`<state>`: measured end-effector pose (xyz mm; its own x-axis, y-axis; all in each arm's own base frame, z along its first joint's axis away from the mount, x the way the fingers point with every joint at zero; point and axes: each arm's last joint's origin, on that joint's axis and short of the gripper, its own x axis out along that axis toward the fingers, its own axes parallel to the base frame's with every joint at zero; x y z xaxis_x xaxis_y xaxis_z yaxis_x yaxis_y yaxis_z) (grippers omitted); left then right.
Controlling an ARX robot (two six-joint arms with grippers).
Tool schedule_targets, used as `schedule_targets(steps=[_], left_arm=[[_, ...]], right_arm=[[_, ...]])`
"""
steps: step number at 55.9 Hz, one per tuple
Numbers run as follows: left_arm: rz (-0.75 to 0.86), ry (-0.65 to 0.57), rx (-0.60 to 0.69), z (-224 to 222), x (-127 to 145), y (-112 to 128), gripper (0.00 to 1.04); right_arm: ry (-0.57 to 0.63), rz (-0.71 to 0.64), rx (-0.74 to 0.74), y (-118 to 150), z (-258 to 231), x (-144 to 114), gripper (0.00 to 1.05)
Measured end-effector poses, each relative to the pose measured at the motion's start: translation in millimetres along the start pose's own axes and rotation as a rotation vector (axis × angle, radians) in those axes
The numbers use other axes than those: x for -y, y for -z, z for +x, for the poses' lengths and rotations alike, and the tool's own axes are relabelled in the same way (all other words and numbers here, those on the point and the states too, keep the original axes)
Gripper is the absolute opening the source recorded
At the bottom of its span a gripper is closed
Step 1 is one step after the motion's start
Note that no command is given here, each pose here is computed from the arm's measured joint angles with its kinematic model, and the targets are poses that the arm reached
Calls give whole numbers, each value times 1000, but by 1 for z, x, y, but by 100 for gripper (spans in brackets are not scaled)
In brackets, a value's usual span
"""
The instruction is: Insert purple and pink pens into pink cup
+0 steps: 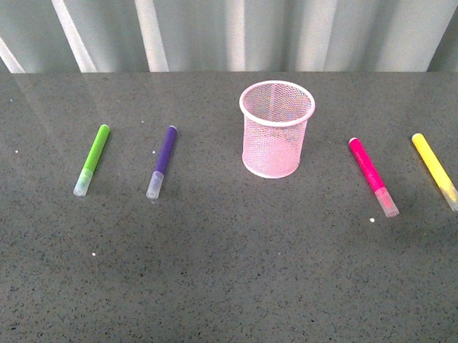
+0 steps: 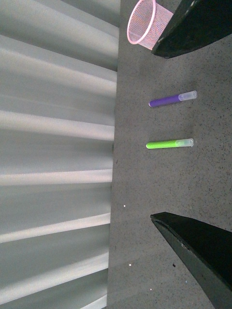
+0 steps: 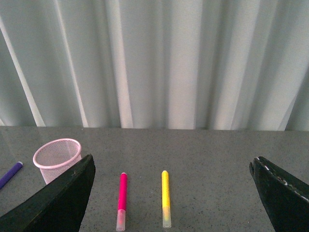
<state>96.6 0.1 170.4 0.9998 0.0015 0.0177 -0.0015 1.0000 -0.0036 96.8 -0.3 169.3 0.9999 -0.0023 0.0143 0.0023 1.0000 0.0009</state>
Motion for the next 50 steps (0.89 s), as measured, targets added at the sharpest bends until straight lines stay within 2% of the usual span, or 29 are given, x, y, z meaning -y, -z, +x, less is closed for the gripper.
schedule_targets(steps=[50], left_arm=[[0, 0, 0, 0, 0, 0, 98]], right_arm=[[0, 0, 0, 0, 0, 0, 98]])
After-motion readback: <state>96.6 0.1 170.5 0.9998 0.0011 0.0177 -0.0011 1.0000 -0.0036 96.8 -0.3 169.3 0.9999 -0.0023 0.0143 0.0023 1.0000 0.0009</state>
